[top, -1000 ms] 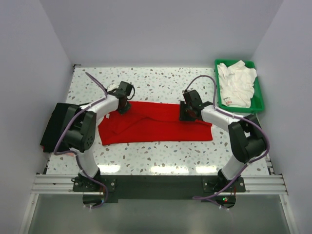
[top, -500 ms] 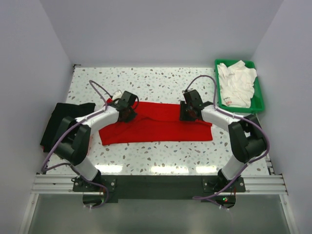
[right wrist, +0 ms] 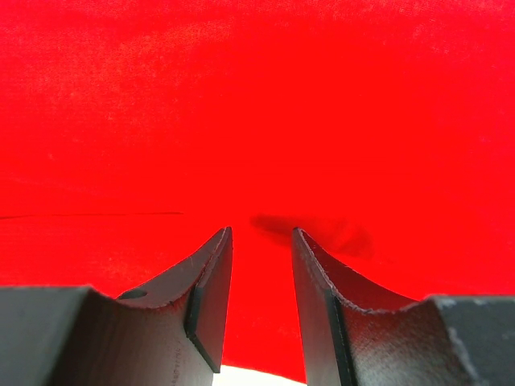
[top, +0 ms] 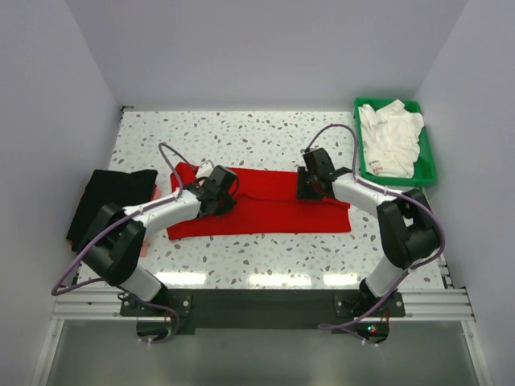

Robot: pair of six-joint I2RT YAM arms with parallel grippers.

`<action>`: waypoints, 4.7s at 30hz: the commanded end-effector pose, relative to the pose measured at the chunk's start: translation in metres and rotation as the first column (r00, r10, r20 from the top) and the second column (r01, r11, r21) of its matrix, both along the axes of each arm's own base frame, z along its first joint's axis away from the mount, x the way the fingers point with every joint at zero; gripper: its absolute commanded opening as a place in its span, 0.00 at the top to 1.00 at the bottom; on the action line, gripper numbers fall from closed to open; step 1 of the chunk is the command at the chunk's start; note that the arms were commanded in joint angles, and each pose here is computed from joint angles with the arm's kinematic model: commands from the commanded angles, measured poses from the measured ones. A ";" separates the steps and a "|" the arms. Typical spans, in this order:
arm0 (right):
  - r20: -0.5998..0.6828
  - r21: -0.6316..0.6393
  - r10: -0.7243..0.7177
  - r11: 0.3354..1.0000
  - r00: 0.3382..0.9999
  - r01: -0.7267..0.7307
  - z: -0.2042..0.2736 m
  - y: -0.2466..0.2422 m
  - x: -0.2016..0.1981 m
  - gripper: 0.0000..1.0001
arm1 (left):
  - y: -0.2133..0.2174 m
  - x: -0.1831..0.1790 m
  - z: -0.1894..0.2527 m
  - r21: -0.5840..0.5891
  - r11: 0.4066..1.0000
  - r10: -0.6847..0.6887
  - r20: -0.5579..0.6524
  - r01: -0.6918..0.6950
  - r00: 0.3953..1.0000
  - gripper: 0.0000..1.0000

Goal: Fold and stack the t-shirts
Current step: Fold the tshirt

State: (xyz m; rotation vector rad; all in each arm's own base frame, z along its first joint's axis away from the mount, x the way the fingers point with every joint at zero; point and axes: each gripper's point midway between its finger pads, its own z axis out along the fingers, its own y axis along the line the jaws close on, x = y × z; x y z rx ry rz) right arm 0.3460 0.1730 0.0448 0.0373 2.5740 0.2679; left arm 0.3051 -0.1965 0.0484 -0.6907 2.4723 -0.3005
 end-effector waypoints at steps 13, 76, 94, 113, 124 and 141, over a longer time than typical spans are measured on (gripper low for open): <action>0.044 -0.001 0.000 1.000 0.999 0.000 0.011 -0.003 0.006 0.61 | 0.007 -0.031 0.009 -0.038 0.999 -0.028 0.040 0.030 0.999 1.00; 0.008 -0.225 -0.208 0.953 0.978 0.204 -0.014 -0.065 0.040 0.60 | 0.087 0.064 -0.021 -0.027 0.964 0.265 -0.032 -0.266 0.964 0.75; -0.205 0.242 -0.122 0.955 0.971 0.171 -0.047 0.038 -0.114 0.60 | 0.034 0.231 -0.052 0.008 0.992 -0.125 0.040 0.124 0.991 0.61; -0.100 0.349 0.252 0.915 0.962 -0.203 -0.013 0.204 -0.149 0.59 | -0.050 0.313 0.074 -0.222 0.780 -0.397 0.547 0.585 0.737 0.24; 0.016 0.238 0.100 0.966 0.995 -0.101 0.034 0.122 -0.097 0.53 | 0.009 0.267 0.197 -0.192 0.893 -0.232 0.579 0.408 0.781 0.27; 0.156 -0.014 0.009 1.000 0.988 -0.007 0.041 0.060 0.176 0.52 | 0.093 0.026 0.043 -0.113 0.990 0.099 0.130 -0.085 0.987 0.60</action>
